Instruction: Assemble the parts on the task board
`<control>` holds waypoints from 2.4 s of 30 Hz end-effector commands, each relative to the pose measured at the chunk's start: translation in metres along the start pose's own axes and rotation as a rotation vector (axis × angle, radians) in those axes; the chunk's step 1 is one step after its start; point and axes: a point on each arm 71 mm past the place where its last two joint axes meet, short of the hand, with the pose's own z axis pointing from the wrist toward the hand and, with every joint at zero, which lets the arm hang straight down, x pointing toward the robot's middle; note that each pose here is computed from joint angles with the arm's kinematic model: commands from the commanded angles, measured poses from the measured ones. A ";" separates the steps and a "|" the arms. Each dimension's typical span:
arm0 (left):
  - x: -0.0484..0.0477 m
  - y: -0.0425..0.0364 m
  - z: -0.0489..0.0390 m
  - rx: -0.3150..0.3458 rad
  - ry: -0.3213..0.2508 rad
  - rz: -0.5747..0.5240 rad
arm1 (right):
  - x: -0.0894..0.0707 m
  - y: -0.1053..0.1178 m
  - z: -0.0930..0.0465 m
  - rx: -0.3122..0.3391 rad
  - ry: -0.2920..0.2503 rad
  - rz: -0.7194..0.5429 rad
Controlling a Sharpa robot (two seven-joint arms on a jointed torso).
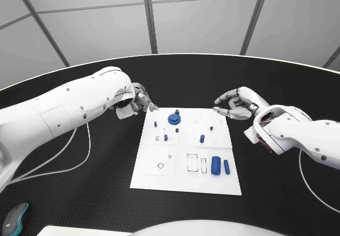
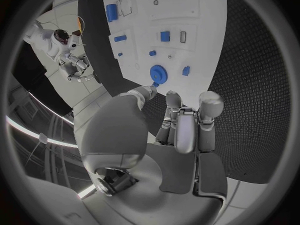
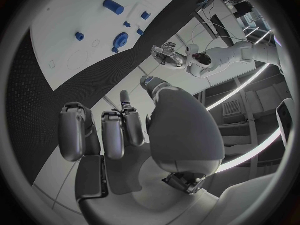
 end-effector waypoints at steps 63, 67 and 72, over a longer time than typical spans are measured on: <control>0.0140 0.0093 0.0355 -0.134 0.089 0.087 | 0.010 0.010 0.002 -0.021 0.023 0.011; 0.0144 0.0089 0.0356 -0.134 0.092 0.089 | 0.010 0.010 0.002 -0.021 0.024 0.012; 0.0153 0.0078 0.0358 -0.131 0.098 0.092 | 0.010 0.010 0.002 -0.022 0.024 0.012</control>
